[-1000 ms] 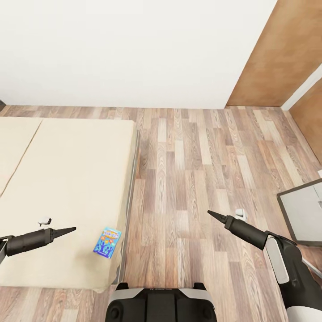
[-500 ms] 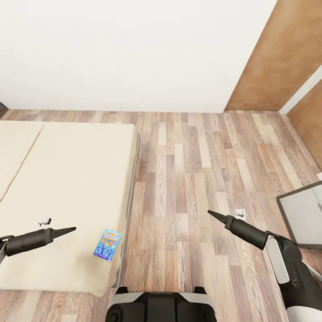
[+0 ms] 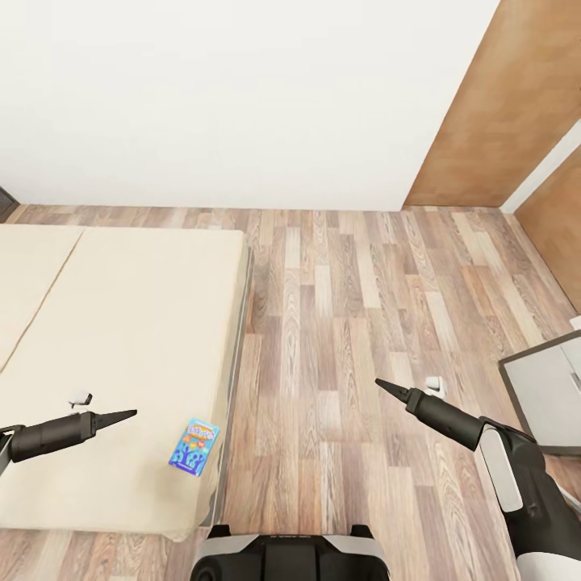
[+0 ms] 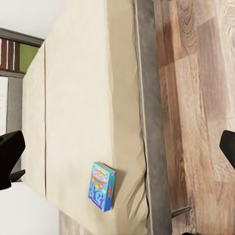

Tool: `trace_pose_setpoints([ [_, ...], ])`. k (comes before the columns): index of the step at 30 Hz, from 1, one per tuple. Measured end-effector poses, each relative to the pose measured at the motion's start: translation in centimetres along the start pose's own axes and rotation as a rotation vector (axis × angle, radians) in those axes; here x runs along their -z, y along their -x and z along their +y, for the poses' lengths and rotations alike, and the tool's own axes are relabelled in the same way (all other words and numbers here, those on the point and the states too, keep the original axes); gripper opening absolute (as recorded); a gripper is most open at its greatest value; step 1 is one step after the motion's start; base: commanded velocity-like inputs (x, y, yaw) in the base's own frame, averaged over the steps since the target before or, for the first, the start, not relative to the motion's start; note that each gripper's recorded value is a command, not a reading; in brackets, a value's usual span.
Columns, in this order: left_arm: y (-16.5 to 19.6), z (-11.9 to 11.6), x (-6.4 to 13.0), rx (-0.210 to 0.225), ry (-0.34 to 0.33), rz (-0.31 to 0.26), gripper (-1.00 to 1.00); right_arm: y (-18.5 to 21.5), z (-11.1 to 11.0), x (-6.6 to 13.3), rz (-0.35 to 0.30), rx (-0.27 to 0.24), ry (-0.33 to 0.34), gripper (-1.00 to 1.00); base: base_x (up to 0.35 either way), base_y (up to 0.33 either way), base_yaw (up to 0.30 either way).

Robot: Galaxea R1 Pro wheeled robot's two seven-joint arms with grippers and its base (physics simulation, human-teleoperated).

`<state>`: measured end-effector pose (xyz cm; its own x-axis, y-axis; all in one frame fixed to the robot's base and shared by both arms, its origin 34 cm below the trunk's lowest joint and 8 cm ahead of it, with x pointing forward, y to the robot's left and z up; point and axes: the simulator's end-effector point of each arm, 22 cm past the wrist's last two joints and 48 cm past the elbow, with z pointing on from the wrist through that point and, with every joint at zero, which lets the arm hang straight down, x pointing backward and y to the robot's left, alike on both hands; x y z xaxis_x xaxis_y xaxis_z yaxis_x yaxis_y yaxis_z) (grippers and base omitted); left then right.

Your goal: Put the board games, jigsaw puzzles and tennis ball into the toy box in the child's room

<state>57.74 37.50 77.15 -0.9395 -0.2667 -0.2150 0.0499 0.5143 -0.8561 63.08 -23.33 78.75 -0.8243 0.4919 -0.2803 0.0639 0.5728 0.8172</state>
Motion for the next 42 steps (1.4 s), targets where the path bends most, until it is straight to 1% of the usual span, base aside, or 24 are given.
trace_pose_setpoints([
  [42, 2.2, -2.6, 1.4, -0.061, -0.012, -0.036, 1.00, 2.1, 3.1, 1.0, -0.039, 0.043, 0.033, 1.00, 0.000, 0.000, 0.000],
])
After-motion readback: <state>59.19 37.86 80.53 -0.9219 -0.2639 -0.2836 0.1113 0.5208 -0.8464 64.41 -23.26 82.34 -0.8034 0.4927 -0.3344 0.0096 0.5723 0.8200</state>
